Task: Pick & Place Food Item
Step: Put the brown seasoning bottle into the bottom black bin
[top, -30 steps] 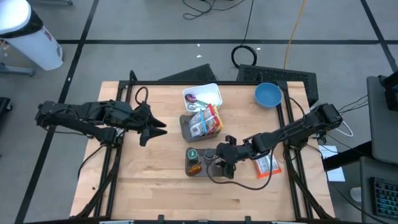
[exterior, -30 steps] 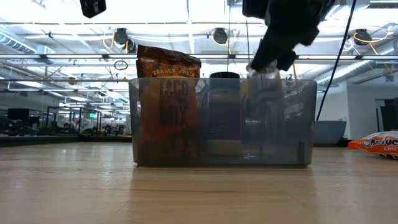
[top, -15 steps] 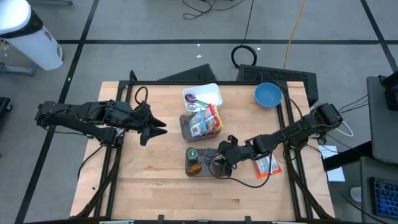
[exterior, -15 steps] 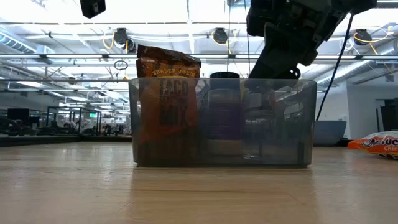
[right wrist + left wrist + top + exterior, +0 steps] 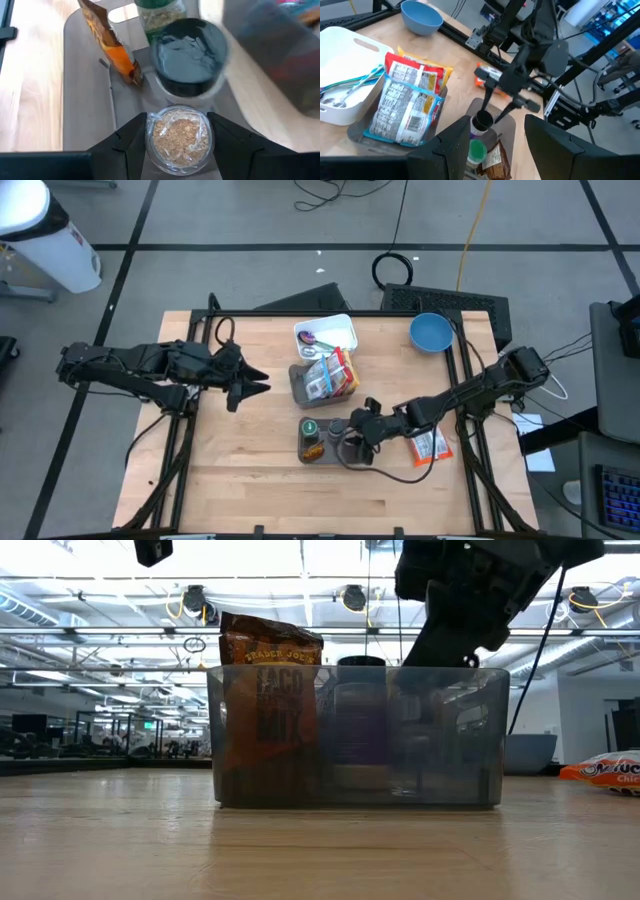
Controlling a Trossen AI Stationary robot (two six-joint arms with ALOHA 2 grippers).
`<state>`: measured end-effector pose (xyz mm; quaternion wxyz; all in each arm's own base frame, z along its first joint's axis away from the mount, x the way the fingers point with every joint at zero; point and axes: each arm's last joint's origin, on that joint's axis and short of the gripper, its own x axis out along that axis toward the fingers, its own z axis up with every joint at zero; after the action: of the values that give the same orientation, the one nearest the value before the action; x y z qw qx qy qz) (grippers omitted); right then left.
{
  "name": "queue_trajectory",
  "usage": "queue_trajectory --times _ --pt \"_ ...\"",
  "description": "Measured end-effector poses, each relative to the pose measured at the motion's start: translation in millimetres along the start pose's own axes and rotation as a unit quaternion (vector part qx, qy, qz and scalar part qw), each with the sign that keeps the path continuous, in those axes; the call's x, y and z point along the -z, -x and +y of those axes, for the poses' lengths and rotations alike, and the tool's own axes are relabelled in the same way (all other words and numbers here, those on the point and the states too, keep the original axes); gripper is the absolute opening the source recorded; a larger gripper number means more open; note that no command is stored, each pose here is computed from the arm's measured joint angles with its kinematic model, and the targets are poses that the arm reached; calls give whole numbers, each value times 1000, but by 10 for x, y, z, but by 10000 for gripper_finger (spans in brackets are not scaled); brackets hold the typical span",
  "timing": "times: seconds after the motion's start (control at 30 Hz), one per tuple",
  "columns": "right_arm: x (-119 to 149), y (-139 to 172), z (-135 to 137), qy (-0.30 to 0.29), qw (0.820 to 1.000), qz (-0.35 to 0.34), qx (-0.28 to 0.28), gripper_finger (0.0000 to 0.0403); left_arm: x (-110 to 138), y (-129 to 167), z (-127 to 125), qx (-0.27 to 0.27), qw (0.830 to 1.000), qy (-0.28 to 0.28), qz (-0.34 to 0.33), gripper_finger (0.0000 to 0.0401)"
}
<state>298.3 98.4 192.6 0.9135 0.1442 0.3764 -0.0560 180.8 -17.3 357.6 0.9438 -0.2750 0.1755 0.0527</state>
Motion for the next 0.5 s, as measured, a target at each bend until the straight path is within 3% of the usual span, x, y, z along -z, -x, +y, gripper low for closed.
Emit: queue_trajectory --times 0.23,0.5 --pt "71 -223 31 -6 1000 9 -11 174 -4 0 -1 -2 1000 12 -4 198" --pt "83 -224 35 11 1000 11 -9 174 -4 0 -1 -2 1000 21 -4 198"
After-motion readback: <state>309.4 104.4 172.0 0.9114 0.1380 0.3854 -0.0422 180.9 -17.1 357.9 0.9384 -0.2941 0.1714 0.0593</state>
